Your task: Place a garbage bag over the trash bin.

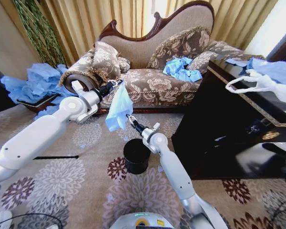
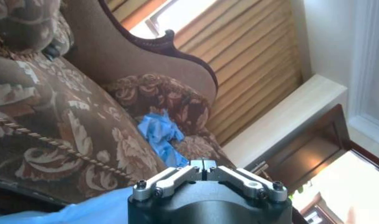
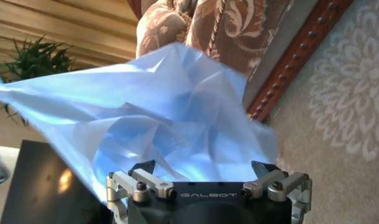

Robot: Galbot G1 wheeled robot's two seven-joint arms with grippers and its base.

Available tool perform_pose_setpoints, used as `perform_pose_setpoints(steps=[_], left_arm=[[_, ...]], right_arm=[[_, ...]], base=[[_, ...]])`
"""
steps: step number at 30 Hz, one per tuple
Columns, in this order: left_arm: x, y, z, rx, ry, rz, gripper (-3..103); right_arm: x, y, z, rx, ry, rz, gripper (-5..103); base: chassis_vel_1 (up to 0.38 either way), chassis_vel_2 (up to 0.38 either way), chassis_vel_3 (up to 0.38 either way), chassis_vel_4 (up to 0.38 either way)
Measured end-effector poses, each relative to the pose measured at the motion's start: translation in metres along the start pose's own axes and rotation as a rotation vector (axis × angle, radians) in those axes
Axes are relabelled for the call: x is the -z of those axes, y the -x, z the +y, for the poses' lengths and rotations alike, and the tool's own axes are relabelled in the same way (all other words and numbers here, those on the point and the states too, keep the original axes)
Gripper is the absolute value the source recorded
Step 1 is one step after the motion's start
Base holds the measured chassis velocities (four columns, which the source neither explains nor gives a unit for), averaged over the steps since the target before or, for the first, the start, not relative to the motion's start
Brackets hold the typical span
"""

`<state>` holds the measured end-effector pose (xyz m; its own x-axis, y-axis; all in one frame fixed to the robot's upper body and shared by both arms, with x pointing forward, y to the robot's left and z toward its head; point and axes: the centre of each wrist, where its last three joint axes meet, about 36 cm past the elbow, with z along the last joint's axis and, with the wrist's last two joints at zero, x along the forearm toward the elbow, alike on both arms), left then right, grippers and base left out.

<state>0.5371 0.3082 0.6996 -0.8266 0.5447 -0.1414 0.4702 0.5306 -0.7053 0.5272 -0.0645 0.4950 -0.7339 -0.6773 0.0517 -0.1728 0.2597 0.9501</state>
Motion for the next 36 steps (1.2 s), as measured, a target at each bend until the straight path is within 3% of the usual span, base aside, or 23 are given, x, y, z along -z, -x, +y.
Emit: perform_pose_setpoints(steps=[19, 29, 31, 36], left_arm=[[0.009, -0.011, -0.021, 0.005, -0.006, -0.030, 0], [0.006, -0.027, -0.031, 0.013, -0.019, -0.048, 0], [0.009, -0.036, -0.029, 0.023, -0.021, -0.056, 0], [0.009, -0.046, -0.025, 0.038, -0.023, -0.063, 0]], right_arm=[[0.003, 0.014, 0.031, 0.079, 0.006, -0.060, 100], [0.009, 0.022, 0.036, 0.048, -0.096, -0.126, 100], [0.005, 0.024, 0.036, 0.044, -0.159, -0.161, 100], [0.007, 0.024, 0.037, 0.045, -0.192, -0.200, 100]], base=[[0.000, 0.000, 0.000, 0.000], [0.000, 0.000, 0.000, 0.000], [0.000, 0.000, 0.000, 0.000], [0.000, 0.000, 0.000, 0.000]])
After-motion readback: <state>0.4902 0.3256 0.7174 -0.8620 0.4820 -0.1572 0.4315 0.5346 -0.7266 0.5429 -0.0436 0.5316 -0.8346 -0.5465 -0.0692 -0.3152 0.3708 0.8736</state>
